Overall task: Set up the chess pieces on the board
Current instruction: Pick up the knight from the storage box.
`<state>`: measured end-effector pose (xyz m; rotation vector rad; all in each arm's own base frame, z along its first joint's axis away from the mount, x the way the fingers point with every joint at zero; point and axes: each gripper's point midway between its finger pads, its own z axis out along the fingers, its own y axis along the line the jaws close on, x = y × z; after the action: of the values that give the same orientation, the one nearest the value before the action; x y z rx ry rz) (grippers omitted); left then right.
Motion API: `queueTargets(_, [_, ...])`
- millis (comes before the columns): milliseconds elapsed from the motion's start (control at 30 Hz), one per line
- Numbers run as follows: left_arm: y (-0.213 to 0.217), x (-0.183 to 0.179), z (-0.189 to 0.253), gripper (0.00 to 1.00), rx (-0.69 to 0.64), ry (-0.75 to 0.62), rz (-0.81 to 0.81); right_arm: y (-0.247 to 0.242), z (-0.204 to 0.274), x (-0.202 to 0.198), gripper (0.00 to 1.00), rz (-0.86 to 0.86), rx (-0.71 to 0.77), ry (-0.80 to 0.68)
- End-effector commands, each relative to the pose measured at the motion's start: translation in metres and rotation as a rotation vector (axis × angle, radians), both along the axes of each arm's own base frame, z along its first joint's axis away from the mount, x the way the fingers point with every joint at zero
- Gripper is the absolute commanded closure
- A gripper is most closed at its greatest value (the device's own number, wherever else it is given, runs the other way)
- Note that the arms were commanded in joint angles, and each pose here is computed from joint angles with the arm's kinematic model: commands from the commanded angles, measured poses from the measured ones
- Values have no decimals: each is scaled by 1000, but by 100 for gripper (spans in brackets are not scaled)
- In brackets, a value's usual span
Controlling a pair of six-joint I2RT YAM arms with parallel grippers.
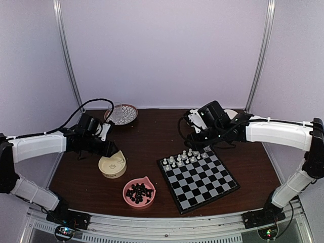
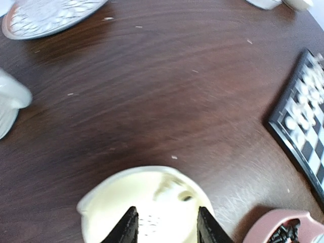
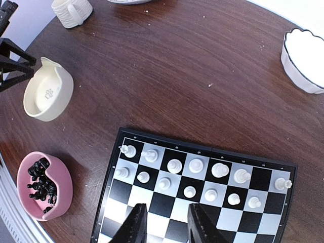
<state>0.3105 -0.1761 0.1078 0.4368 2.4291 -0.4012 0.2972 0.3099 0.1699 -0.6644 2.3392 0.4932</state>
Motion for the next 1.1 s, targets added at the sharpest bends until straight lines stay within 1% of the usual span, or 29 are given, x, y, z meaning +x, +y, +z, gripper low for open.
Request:
queueTargets(0, [-6, -9, -13, 63, 76, 3, -77, 0, 13, -3, 69, 20, 28, -43])
queueTargets(67, [-6, -10, -22, 64, 89, 28, -81, 0, 15, -5, 69, 24, 46, -60])
queueTargets(200, [-8, -8, -36, 61, 108, 64, -86, -2, 21, -6, 69, 22, 85, -97])
queueTargets(533, [-9, -10, -60, 61, 134, 143, -90, -9, 32, -7, 69, -6, 143, -166])
queueTargets(667, [-11, -7, -65, 62, 140, 161, -90, -11, 35, -8, 69, -10, 153, -175])
queueTargets(767, [-13, -7, -71, 63, 137, 177, -93, -10, 35, -7, 69, -10, 157, -175])
queueTargets(967, [-13, -2, -77, 60, 153, 187, -83, -8, 32, -8, 69, -1, 156, -164])
queueTargets(1067, [-17, -2, -82, 60, 144, 209, -94, -8, 32, -8, 69, 0, 155, -165])
